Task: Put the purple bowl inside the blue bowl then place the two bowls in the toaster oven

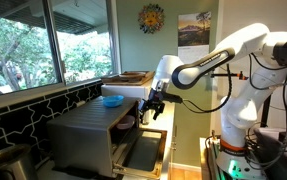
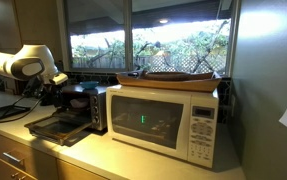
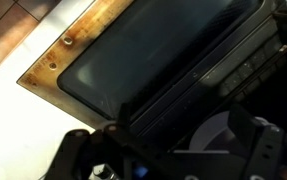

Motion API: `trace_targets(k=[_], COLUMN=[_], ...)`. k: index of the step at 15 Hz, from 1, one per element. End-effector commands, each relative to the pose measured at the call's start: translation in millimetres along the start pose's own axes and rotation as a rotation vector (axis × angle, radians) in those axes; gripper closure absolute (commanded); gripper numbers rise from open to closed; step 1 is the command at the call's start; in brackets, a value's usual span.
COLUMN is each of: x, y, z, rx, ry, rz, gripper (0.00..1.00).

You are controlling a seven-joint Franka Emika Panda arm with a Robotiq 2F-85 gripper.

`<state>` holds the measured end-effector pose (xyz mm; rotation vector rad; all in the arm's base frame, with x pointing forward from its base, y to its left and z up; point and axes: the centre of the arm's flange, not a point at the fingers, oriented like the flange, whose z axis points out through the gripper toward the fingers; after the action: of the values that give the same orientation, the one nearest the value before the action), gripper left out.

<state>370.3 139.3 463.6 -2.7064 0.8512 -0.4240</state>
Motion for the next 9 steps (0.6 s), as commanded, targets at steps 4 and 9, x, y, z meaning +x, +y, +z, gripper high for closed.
trace_targets(k=[4, 9], x=[3, 2], y=[-8, -14], z=[7, 19], rx=[0.123, 0.15], ry=[0.0, -0.015], rz=[0.066, 0.094], gripper=[0.0, 0.0])
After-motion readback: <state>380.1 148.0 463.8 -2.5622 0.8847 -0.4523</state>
